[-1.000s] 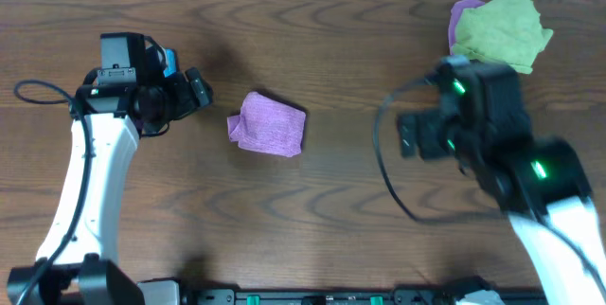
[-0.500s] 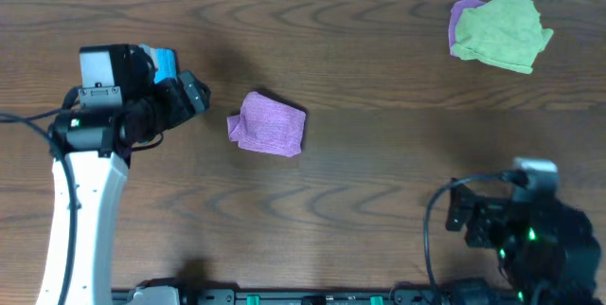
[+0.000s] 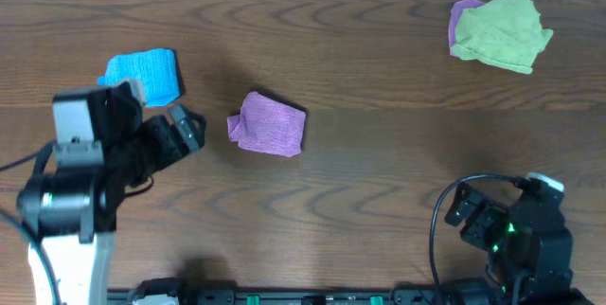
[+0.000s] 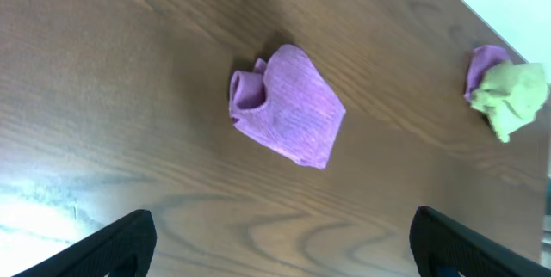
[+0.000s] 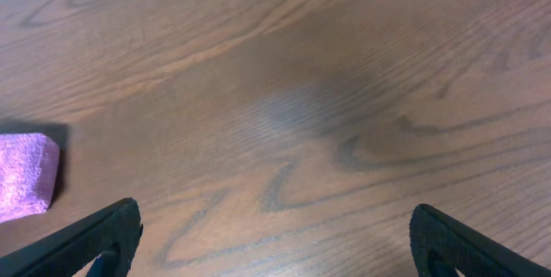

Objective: Fold the cloth

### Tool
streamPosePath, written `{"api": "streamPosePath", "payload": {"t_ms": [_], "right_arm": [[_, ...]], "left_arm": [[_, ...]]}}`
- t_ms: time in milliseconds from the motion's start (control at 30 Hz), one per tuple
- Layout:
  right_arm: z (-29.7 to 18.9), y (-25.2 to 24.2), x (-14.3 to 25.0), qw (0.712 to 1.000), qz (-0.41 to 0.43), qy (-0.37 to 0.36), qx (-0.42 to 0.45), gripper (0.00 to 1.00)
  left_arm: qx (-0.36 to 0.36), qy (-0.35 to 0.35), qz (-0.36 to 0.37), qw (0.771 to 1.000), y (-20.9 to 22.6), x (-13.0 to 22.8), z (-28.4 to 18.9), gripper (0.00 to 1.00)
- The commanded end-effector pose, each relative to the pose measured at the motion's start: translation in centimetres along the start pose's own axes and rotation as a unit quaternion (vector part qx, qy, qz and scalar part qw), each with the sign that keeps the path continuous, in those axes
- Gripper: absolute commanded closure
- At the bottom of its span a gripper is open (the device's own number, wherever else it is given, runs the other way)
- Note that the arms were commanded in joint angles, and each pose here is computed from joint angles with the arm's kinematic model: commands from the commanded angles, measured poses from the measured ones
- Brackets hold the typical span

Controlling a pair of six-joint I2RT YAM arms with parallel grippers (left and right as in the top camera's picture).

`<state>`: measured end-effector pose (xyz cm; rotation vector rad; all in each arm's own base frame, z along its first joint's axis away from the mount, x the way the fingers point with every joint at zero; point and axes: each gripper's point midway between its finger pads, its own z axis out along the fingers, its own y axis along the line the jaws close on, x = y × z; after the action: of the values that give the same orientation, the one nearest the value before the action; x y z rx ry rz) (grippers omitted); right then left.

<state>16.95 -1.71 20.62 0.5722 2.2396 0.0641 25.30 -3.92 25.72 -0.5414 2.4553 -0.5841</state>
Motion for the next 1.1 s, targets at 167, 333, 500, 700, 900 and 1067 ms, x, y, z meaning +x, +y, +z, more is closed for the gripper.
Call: {"api": "streamPosePath", "payload": {"t_ms": [167,333,500,700,900,1067], "right_arm": [[0.1,-0.5,-0.1,1.0,0.015,-0.006,0.012,0.01],[0.1,-0.3,-0.1,1.0,0.015,-0.004,0.009,0.01],[0.1,-0.3,-0.1,1.0,0.015,-0.004,0.009,0.01],[0.1,-0.3,-0.1,1.0,0.015,-0.004,0.009,0.01],[0.1,-0.3,-0.1,1.0,0.015,-0.004,0.009,0.01],[0.1,-0.3,-0.1,1.0,0.015,-0.004,0.009,0.01]], "left_arm": [[-0.008,0.001,-0.077,0.997,2.6,4.3,0.1,0.05],[0.025,0.006,-0.128,0.991,3.3,6.6,2.0,0.05],[0.063,0.016,-0.194,0.979,3.9,7.4,5.7,0.05],[0.084,0.013,-0.254,0.964,5.0,7.9,9.6,0.05],[0.104,0.025,-0.289,0.951,5.3,8.8,13.6,0.05],[0.112,0.037,-0.287,0.951,4.5,8.5,16.2,0.05]]}}
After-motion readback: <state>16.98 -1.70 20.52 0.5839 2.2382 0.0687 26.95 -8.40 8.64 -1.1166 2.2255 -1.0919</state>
